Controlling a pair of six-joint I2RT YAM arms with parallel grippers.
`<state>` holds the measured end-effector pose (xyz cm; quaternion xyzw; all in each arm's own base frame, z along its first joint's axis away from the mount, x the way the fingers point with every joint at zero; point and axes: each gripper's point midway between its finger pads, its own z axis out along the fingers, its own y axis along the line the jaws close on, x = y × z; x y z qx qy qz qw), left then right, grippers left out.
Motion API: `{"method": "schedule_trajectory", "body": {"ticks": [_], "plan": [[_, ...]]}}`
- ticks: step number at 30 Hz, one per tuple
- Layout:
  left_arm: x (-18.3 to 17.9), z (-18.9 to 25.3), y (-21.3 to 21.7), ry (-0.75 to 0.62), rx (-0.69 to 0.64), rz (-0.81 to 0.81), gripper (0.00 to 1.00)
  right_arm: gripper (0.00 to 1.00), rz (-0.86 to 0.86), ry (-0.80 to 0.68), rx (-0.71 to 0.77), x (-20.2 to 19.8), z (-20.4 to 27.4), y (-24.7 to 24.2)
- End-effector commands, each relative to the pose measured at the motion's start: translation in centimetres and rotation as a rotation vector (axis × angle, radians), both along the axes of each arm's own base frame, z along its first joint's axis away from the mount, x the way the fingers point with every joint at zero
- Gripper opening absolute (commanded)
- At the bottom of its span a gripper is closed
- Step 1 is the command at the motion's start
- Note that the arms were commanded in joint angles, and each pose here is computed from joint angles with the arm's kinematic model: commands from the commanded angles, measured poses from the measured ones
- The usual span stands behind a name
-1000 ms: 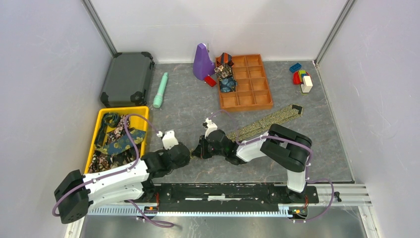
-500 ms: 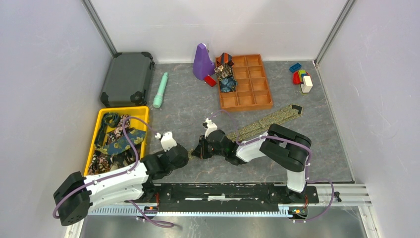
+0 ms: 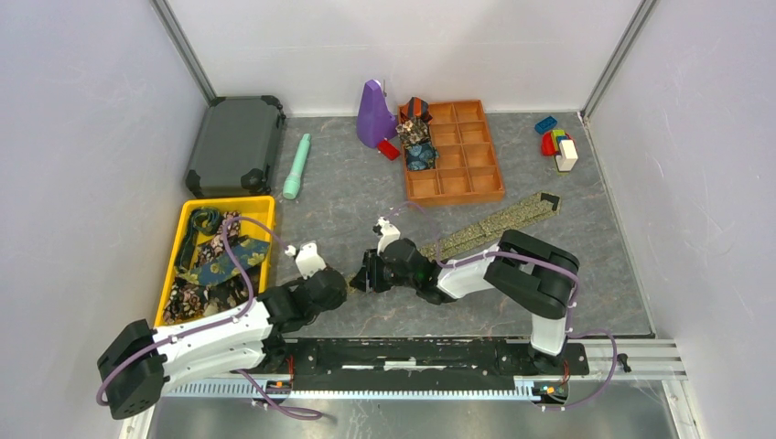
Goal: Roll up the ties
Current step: Roll the tie at the center of the board.
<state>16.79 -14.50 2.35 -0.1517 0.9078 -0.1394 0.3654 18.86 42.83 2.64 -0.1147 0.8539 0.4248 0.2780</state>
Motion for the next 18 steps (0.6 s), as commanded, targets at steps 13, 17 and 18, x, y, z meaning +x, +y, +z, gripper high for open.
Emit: {"method": "schedule_trajectory", "body": {"ticks": [13, 17, 18], "plan": [[0.1, 1.7, 0.3, -0.001, 0.010, 0.008, 0.02, 0.30, 0.021, -0.281, -0.071, 2.5, 8.2, -1.6], [0.1, 2.5, 0.1, 0.001, 0.012, -0.003, 0.02, 0.21, 0.086, -0.274, -0.074, 1.7, 7.4, -0.1], [0.2, 2.8, 0.0, 0.000, 0.014, -0.006, 0.02, 0.20, 0.095, -0.270, -0.076, 1.7, 7.2, 0.2]]}}
